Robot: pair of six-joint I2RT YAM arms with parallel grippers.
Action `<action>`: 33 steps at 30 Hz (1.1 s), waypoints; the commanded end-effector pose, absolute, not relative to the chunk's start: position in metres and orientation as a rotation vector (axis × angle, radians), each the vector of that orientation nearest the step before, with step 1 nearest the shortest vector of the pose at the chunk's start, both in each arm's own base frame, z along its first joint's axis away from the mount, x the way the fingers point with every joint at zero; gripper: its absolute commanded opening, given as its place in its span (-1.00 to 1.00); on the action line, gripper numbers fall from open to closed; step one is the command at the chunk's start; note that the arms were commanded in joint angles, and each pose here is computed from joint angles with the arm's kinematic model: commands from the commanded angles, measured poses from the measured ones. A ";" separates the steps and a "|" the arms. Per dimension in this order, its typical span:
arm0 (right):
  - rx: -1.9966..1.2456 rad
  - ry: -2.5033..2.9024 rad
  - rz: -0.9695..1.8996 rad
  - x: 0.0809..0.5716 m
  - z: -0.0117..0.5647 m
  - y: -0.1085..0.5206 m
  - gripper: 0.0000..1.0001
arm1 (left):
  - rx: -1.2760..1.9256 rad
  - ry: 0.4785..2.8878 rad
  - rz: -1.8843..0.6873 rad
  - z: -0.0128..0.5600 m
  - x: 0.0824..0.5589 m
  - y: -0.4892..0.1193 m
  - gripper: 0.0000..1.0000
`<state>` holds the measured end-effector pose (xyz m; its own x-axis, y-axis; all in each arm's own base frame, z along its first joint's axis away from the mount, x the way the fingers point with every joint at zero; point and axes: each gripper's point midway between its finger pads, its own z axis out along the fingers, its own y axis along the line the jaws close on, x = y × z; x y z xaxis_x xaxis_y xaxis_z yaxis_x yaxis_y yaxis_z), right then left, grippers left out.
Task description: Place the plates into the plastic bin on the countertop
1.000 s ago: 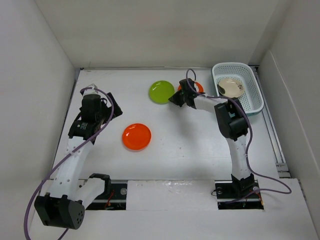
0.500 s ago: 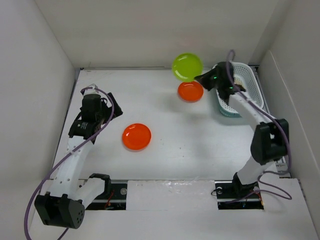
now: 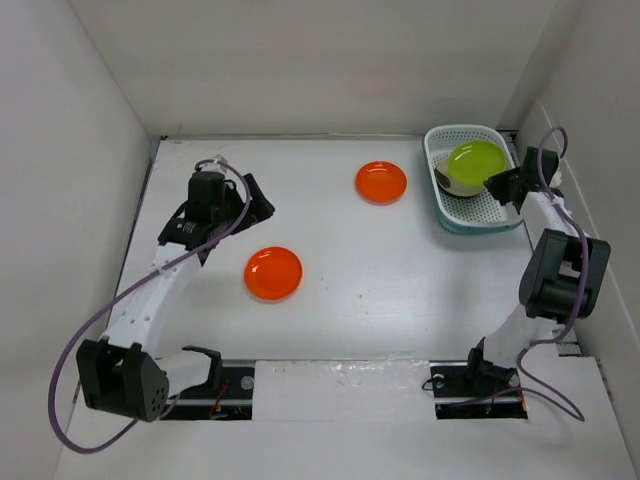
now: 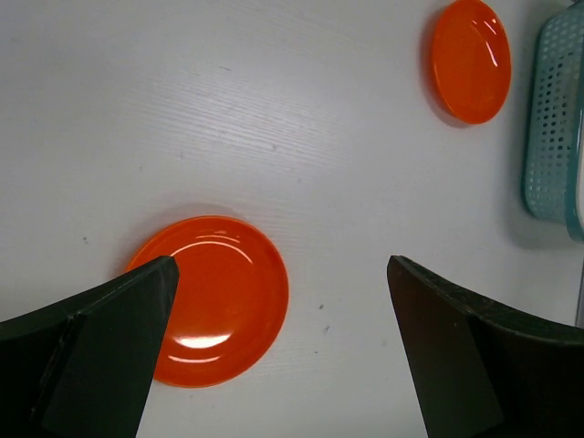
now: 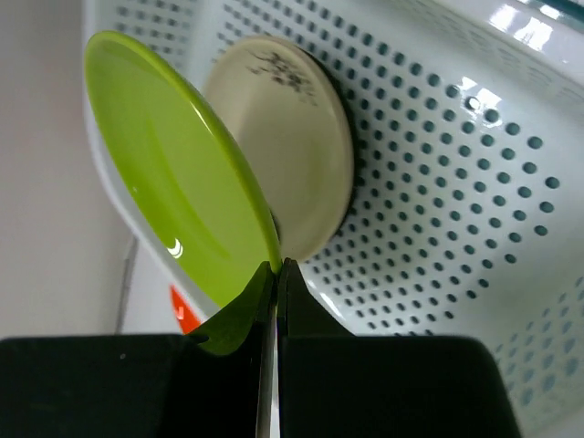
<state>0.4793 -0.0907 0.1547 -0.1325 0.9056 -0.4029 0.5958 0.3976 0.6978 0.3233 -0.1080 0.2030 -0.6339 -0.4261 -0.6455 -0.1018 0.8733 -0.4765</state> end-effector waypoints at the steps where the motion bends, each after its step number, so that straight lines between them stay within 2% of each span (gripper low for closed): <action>1: 1.211 1.831 0.523 0.499 0.169 -0.091 -1.00 | -0.370 2.149 -0.654 0.232 0.354 -0.131 0.99; 3: 1.232 1.856 0.531 0.503 0.153 -0.095 -1.00 | -0.346 2.209 -0.698 0.217 0.363 -0.150 0.99; 4: 1.235 1.844 0.528 0.505 0.151 -0.100 -0.82 | -0.333 2.193 -0.702 0.227 0.371 -0.160 0.99; 5: 1.236 1.845 0.528 0.507 0.148 -0.101 -0.51 | -0.315 2.192 -0.691 0.229 0.376 -0.170 0.99; 6: 1.212 1.851 0.543 0.509 0.152 -0.098 -0.12 | -0.313 2.235 -0.648 0.216 0.382 -0.178 0.99; 7: 1.206 1.856 0.557 0.509 0.153 -0.096 0.14 | -0.260 2.250 -0.662 0.218 0.379 -0.200 0.99; 8: 1.182 1.834 0.547 0.505 0.167 -0.097 0.64 | -0.235 2.244 -0.678 0.224 0.386 -0.213 0.99; 9: 1.154 1.817 0.557 0.504 0.177 -0.092 0.75 | -0.224 2.216 -0.709 0.235 0.387 -0.222 0.99; 10: 1.144 1.795 0.552 0.501 0.185 -0.092 1.00 | -0.218 2.237 -0.697 0.226 0.391 -0.229 0.99; 13: 1.062 1.757 0.574 0.487 0.220 -0.074 1.00 | -0.207 2.237 -0.733 0.231 0.407 -0.247 0.99; 16: 0.842 1.791 0.632 0.475 0.254 -0.016 1.00 | -0.206 2.243 -0.721 0.238 0.410 -0.251 0.99; 20: 0.418 1.949 0.773 0.445 0.252 0.098 1.00 | -0.334 2.210 -0.567 0.248 0.415 -0.217 0.99; 21: 0.251 2.009 0.883 0.425 0.247 0.150 1.00 | -0.388 2.204 -0.532 0.248 0.421 -0.201 0.99; 25: -0.130 2.141 1.051 0.373 0.204 0.256 1.00 | -0.487 2.171 -0.426 0.256 0.423 -0.141 0.99; 28: -0.283 2.224 1.145 0.340 0.165 0.321 0.97 | -0.578 2.147 -0.349 0.261 0.421 -0.087 0.99; 33: -0.368 2.329 1.243 0.299 0.102 0.387 0.84 | -0.737 2.086 -0.236 0.256 0.394 -0.005 0.99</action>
<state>0.3048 0.3542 0.0986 -0.8796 0.0033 -0.4758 -0.3676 0.6301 0.6840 0.4215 -0.0378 0.2442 -0.4725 -0.5851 -0.6591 -0.3777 0.8101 -0.4484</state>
